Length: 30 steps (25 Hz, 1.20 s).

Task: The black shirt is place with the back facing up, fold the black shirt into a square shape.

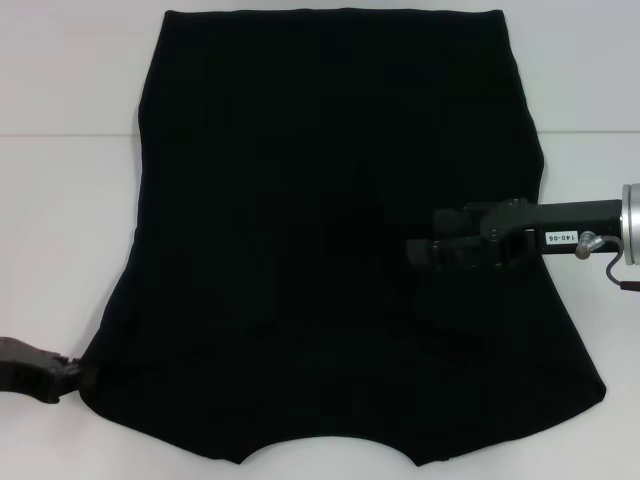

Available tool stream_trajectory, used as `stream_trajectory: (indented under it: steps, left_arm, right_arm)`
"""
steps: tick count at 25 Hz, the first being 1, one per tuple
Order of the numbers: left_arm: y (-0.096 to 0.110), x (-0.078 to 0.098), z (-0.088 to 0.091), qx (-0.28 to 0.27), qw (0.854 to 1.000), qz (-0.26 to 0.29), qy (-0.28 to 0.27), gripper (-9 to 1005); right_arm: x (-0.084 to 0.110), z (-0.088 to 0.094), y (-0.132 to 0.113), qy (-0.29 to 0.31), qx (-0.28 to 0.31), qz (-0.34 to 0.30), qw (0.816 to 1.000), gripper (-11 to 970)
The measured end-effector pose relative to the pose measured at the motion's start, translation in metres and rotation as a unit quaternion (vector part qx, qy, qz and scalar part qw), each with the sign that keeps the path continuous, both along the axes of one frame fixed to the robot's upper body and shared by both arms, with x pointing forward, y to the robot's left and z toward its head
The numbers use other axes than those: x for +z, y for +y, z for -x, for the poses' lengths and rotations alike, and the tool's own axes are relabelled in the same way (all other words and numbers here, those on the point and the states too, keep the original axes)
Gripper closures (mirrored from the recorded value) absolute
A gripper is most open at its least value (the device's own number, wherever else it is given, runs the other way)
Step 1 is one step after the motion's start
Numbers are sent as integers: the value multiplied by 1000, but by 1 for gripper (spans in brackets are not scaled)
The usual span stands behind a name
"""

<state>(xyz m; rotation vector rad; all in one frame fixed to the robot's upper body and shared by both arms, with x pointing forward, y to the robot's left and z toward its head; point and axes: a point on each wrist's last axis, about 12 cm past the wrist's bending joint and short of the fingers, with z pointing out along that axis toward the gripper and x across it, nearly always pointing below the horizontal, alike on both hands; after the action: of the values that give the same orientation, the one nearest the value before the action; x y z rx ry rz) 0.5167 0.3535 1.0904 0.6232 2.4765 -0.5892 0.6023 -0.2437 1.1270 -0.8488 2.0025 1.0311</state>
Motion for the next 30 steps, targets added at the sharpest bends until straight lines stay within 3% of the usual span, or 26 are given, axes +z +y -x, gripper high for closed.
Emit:
stream_trajectory:
  steps: [5,11,19,30]
  left_arm:
    - [-5,4,-1,-10,1000,16,-4,969]
    - [-11,8,-6,-20,999,26,-12,969]
    - [-15,10,-11,-23,999,27,-17,968]
    - [-17,9,-12,-21,999,30,-18,968]
  right_arm:
    - [-2,-1,-9,13,-23,6,1000,18]
    - [-5,3,-38,70,-58,35,995,18]
    - [-13,25,-87,192,-114,65,973,19]
    - [-24,38,-113,250,-162,102,949,19]
